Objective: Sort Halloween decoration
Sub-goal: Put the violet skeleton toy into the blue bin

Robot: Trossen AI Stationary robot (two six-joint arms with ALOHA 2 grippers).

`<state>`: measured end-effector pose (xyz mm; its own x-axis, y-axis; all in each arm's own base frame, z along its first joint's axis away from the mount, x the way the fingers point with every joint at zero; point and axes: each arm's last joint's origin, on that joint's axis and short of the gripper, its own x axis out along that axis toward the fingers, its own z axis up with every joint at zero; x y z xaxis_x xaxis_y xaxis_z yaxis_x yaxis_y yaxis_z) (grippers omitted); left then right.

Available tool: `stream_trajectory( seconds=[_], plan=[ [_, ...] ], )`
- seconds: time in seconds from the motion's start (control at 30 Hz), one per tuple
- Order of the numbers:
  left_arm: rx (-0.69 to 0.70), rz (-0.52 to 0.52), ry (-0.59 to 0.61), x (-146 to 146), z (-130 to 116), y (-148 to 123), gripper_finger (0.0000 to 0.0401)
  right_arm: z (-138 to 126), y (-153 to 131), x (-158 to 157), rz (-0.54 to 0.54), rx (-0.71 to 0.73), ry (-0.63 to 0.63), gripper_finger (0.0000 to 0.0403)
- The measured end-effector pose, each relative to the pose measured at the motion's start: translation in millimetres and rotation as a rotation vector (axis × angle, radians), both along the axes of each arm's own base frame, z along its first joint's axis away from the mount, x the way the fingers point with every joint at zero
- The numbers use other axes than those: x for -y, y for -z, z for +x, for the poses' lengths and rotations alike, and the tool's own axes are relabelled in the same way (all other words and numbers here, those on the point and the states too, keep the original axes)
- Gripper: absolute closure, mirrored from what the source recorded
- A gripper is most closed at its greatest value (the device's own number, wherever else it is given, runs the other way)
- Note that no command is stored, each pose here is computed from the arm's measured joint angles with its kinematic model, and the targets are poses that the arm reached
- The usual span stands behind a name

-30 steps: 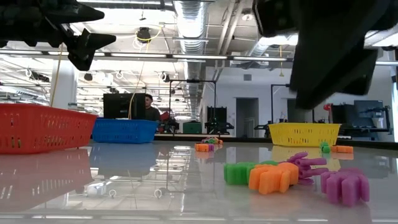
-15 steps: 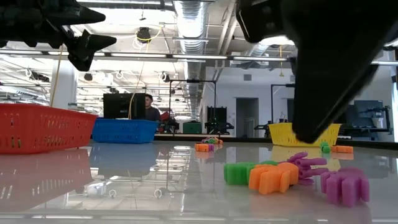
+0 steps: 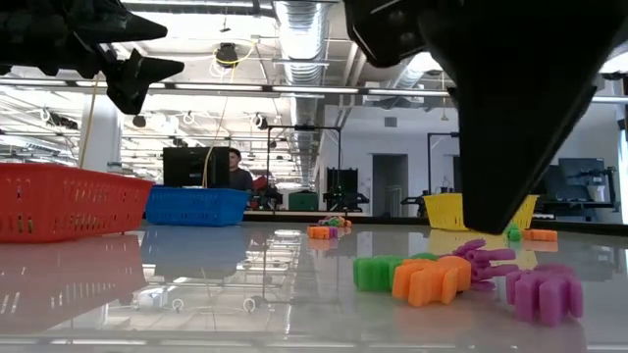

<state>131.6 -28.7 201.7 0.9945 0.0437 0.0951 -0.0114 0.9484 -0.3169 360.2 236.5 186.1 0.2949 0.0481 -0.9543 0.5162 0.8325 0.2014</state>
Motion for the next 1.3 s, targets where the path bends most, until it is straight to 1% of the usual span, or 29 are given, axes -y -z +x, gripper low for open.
stream_trajectory(
  seconds=[0.2, 0.37, 0.53, 0.67, 0.8, 0.9, 1.0, 1.17, 1.3],
  plan=[
    [0.002, -0.001, 0.000, 0, 0, 0, 0.0175, 0, 1, 1, 0.000, 0.001, 0.014, 0.0284],
    [0.002, -0.005, 0.001, 0, 0, 0, 0.0175, -2, 11, 2, -0.001, 0.008, 0.014, 0.0284],
    [0.002, -0.005, 0.001, 0, 0, 0, 0.0175, -1, 20, 1, 0.029, 0.056, 0.015, 0.0284],
    [0.002, -0.005, 0.001, 0, 0, 0, 0.0175, -2, 24, 4, 0.002, 0.052, 0.023, 0.0287],
    [0.000, -0.005, 0.001, 0, 0, 0, 0.0175, -1, 26, 7, -0.022, 0.051, 0.016, 0.0304],
    [0.000, -0.005, 0.000, 0, 0, 0, 0.0175, 0, 26, 11, -0.048, 0.047, -0.008, 0.0326],
    [-0.002, -0.007, 0.001, 0, 0, 0, 0.0175, 2, 25, 15, -0.072, 0.046, -0.059, 0.0345],
    [-0.006, -0.007, 0.000, 0, 0, 1, 0.0175, 11, 21, 31, -0.102, 0.044, -0.112, 0.0346],
    [-0.008, -0.006, 0.000, 0, 0, 1, 0.0175, 25, 8, 46, -0.129, 0.066, -0.159, 0.0346]
  ],
)
